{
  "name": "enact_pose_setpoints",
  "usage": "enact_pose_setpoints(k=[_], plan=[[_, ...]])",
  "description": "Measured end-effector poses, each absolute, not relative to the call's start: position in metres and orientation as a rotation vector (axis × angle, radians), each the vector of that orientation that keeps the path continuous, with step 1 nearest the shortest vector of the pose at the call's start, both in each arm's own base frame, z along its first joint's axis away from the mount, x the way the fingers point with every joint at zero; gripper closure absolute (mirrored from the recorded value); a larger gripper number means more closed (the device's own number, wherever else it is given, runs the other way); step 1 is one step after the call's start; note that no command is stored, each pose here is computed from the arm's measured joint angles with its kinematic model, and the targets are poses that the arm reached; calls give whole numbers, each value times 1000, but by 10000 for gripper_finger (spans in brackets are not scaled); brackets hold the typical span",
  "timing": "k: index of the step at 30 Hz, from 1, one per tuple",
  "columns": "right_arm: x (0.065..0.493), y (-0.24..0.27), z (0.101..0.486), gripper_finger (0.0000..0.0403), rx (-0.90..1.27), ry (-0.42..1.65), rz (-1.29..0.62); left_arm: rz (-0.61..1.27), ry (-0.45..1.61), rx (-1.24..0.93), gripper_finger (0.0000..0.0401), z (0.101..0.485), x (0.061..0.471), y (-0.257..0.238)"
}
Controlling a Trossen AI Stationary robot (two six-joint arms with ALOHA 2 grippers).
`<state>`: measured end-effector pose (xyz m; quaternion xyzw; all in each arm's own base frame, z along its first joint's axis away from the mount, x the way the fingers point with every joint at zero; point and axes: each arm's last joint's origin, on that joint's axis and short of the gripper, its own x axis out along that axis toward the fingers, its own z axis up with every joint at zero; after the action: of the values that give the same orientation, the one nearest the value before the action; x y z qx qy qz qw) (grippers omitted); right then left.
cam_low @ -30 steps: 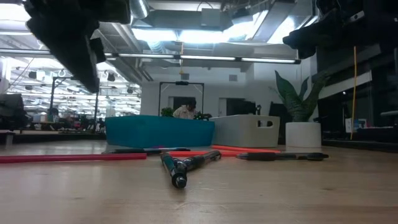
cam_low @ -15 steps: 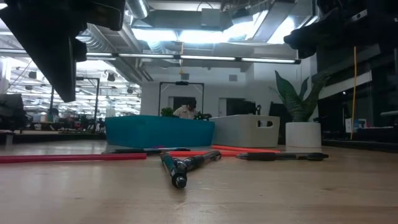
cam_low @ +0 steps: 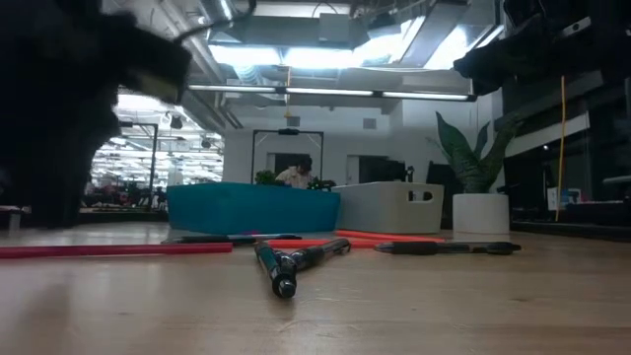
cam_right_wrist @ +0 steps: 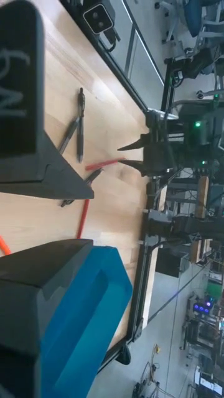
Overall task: Sort pens & pencils
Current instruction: Put the red pencil into the blue bin
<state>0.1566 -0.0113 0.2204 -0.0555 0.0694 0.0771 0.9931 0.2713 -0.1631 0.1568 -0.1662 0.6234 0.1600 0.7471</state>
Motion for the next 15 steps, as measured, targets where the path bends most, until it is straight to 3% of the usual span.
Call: enact_pose_setpoints(k=[15], plan=[[157,-11,220,288,-105,145,155,357,1338,-265,287,153,276,-156]])
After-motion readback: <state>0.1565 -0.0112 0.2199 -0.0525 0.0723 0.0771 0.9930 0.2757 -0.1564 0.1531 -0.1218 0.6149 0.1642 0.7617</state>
